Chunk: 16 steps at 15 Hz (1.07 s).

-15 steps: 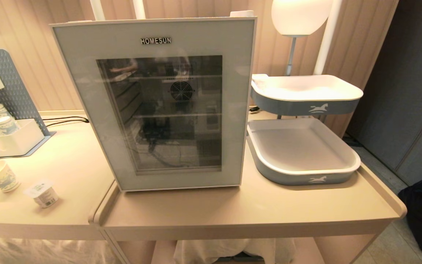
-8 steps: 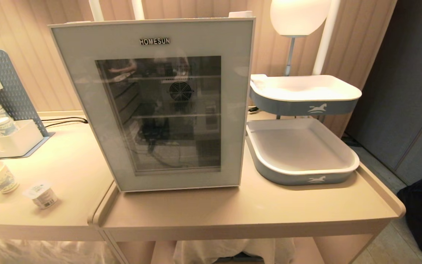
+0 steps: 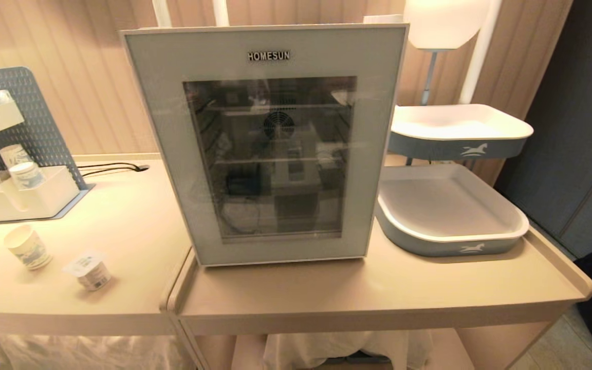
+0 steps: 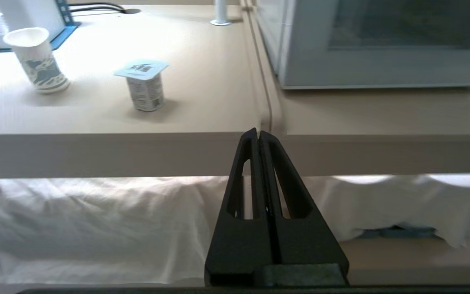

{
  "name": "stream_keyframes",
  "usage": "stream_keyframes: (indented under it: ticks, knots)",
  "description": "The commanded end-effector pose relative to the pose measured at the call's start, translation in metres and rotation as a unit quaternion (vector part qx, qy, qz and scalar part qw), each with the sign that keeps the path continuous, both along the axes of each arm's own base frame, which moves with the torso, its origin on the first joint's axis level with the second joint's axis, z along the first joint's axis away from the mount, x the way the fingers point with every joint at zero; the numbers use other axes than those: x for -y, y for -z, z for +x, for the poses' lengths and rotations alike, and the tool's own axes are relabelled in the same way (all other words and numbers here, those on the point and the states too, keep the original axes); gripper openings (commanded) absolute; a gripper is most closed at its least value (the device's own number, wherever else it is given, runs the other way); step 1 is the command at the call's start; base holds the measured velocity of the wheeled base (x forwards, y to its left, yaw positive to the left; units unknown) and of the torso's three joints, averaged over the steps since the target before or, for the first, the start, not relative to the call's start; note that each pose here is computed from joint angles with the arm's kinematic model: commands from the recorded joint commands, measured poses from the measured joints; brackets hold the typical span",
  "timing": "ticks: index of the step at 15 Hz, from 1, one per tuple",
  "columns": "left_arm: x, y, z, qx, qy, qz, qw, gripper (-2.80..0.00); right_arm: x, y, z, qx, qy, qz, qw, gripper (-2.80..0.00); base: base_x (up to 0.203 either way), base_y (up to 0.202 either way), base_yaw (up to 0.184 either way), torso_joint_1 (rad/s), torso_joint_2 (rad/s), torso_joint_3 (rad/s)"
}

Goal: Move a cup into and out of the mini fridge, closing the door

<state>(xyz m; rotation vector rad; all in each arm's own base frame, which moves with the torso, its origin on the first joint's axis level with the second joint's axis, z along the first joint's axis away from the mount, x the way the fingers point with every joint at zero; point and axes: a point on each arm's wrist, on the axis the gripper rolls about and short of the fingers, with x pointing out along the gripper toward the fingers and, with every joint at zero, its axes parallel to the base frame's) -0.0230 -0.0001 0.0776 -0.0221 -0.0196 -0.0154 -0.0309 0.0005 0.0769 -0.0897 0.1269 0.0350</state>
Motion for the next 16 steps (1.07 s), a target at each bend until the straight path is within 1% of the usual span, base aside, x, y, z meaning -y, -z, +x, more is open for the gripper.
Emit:
stream_keyframes:
  ticks: [1,9,12,16]
  knots:
    - [0.0001,0.0000,0.0000,0.000,0.000,0.000,1.0000,-2.80,0.0001,0.0004,0.0002,-0.004,-0.001,0.000,1.000,-2.80,-0.133,0.130,-0.007,0.006,0.01,0.002]
    - [0.0001,0.0002,-0.0001,-0.001,0.000,0.000,1.0000,-2.80,0.0001,0.0003,0.0001,-0.003,-0.001,0.001,1.000,-2.80,-0.185,0.188,0.001,0.003,0.00,0.001]
    - [0.0001,0.0000,-0.0001,-0.001,0.000,0.000,1.0000,-2.80,0.0001,0.0003,0.0001,-0.003,-0.001,0.001,1.000,-2.80,-0.013,0.108,0.002,0.003,0.00,0.001]
    - [0.0001,-0.0001,-0.0001,-0.001,0.000,0.000,1.0000,-2.80,0.0001,0.0003,0.0002,-0.003,0.000,0.002,1.000,-2.80,0.000,0.187,-0.001,0.004,0.00,0.005]
